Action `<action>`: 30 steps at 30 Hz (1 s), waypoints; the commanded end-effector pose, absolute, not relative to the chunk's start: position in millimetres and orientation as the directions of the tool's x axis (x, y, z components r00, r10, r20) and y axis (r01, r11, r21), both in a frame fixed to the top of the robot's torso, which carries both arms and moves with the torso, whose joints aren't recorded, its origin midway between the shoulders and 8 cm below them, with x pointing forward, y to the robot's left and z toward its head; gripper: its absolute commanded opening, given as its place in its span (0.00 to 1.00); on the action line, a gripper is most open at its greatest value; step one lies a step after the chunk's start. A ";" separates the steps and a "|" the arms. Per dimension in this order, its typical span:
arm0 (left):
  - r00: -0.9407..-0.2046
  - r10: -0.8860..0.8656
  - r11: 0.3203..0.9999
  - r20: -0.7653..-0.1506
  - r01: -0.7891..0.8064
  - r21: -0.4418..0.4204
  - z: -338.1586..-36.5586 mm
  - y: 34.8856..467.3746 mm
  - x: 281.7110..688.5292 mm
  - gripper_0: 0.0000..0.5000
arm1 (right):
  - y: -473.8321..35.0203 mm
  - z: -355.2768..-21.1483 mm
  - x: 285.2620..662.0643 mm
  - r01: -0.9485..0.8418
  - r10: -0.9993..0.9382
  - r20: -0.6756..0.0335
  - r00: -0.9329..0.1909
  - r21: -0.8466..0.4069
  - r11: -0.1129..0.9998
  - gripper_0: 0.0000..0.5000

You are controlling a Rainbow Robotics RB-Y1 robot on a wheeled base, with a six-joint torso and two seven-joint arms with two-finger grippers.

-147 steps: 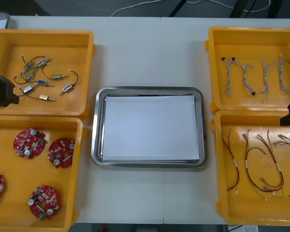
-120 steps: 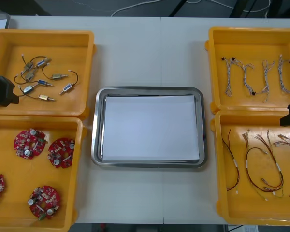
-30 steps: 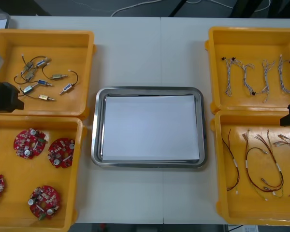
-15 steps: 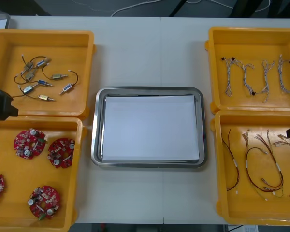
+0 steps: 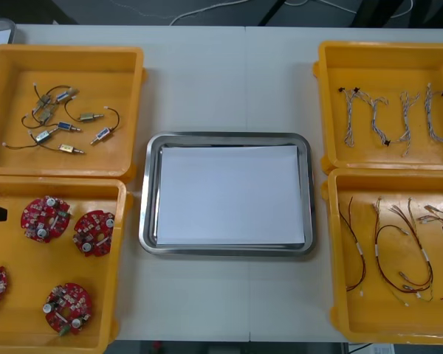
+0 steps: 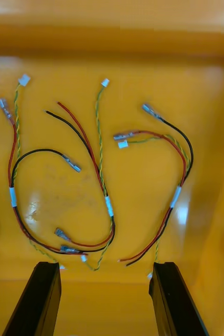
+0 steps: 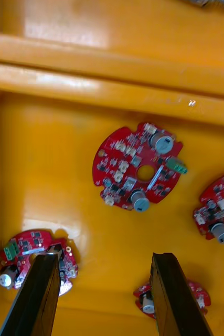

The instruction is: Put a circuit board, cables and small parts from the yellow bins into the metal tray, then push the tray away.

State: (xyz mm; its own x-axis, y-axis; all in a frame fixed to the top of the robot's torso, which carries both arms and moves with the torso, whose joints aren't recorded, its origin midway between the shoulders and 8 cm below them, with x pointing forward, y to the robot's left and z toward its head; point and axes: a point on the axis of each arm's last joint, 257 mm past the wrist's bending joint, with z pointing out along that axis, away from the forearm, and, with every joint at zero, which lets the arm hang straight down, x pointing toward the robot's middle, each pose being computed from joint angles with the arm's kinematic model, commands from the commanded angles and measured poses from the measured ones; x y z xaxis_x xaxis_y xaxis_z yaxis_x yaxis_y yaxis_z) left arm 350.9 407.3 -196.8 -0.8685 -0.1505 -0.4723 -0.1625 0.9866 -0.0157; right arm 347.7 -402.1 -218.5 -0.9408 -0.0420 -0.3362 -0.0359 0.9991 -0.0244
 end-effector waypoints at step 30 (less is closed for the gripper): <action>-0.862 0.091 0.996 -0.498 0.073 0.057 -258.9 454.3 312.0 1.00 | -409.9 -297.3 339.6 -0.155 -0.166 -0.363 -0.917 -0.059 0.986 1.00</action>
